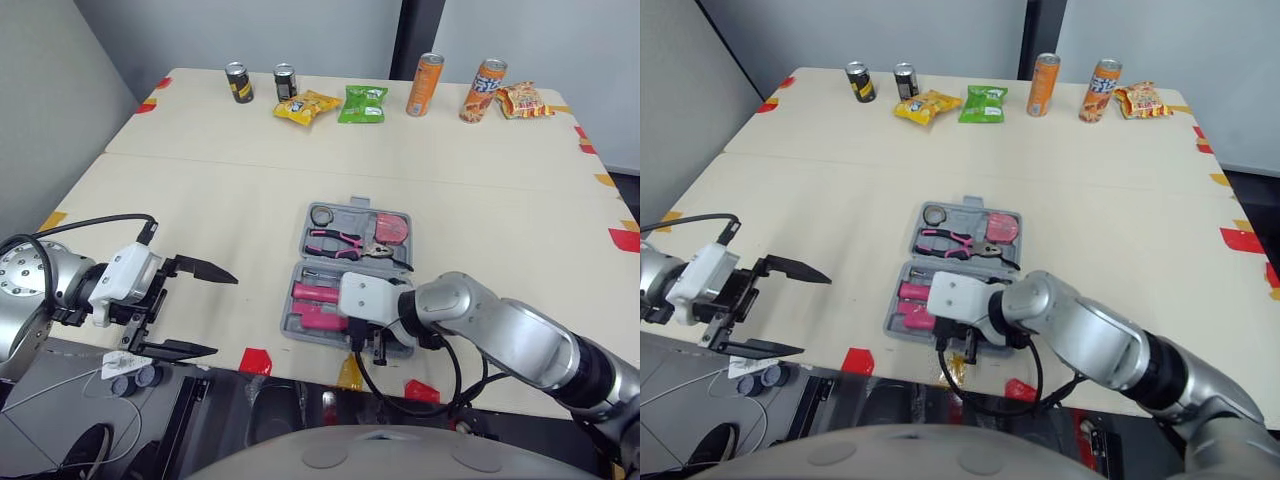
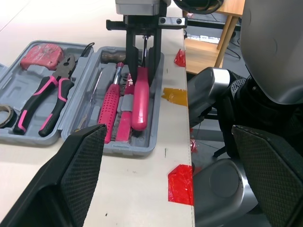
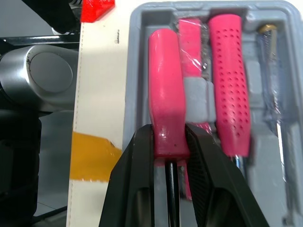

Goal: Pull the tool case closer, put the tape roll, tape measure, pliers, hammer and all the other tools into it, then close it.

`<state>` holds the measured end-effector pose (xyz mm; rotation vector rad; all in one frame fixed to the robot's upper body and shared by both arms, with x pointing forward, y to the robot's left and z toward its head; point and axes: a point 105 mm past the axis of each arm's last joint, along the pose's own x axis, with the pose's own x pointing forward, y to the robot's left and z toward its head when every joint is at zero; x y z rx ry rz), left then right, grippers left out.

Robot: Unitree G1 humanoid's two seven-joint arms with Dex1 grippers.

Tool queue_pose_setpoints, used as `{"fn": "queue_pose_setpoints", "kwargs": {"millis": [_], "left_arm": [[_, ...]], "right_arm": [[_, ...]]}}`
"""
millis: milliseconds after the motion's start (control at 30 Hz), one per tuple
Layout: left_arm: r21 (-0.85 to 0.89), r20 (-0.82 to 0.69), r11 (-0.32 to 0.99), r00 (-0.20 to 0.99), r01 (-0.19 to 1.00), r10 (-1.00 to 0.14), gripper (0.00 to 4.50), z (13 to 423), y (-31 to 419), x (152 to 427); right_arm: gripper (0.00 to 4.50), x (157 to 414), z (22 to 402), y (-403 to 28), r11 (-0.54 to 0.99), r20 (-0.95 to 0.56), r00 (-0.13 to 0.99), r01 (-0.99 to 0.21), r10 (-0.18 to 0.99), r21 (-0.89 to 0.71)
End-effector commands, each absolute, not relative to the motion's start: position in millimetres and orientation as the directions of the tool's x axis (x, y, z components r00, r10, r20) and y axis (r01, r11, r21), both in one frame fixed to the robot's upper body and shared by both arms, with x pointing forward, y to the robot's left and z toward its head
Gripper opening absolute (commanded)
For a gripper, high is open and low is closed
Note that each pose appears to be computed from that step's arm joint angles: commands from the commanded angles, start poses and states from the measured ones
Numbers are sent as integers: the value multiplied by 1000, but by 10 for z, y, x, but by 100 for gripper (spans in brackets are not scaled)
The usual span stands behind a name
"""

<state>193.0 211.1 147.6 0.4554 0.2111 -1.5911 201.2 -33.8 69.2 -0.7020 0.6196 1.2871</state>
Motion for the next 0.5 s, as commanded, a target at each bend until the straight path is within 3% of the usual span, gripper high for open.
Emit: {"fn": "queue_pose_setpoints", "kwargs": {"millis": [33, 500], "left_arm": [[145, -422, -123, -51, 982, -905, 450, 1508, 2144, 1885], [145, -420, -117, -46, 982, -907, 450, 1518, 2145, 1889]], "right_arm": [[44, 2020, 691, -271, 123, -753, 189, -982, 631, -143], [44, 2044, 616, -137, 128, -751, 191, -982, 632, -142]]}}
